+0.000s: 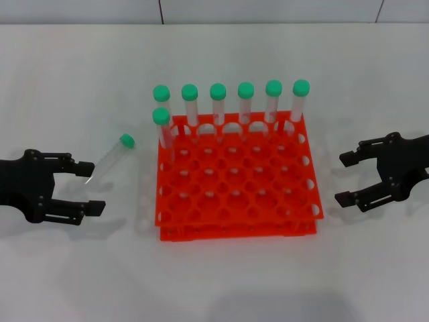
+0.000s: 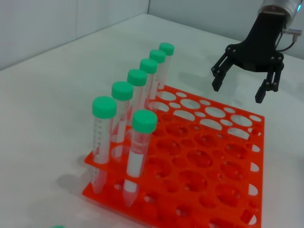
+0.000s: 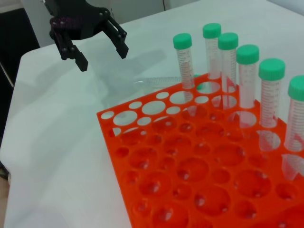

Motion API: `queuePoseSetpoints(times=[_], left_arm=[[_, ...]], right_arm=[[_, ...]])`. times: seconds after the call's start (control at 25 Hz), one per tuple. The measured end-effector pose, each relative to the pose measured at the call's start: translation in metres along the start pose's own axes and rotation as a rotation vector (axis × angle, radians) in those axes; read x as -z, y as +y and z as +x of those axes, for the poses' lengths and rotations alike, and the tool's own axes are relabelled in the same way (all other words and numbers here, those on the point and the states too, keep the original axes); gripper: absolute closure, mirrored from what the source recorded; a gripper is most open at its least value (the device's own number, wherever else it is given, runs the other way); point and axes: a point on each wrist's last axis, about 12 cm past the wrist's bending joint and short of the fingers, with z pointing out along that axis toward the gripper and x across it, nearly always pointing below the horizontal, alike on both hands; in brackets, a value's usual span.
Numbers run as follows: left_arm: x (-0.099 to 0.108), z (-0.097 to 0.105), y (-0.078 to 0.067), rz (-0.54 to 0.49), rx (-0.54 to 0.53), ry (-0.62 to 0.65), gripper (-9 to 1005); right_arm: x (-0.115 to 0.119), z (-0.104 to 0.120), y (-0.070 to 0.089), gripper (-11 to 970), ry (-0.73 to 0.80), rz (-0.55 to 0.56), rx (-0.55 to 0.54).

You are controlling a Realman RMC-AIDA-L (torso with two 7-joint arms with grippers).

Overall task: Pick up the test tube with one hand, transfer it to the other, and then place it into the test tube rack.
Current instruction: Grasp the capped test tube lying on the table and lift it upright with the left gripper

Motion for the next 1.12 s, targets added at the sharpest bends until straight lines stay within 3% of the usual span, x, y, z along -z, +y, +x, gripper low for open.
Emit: queuePoseSetpoints(times=[0.84, 1.12], left_arm=[[-0.0024, 0.0025, -0.0020, 0.006, 0.001, 0.004, 221], [-0.0006, -0.0035, -0.0067, -0.035, 0.071, 0.013, 234]], right_arm=[[0.0043, -0.0004, 0.0009, 104, -0.060, 0.015, 0.016], [0.0016, 0.0004, 0.0023, 104, -0.064, 0.013, 0.025]])
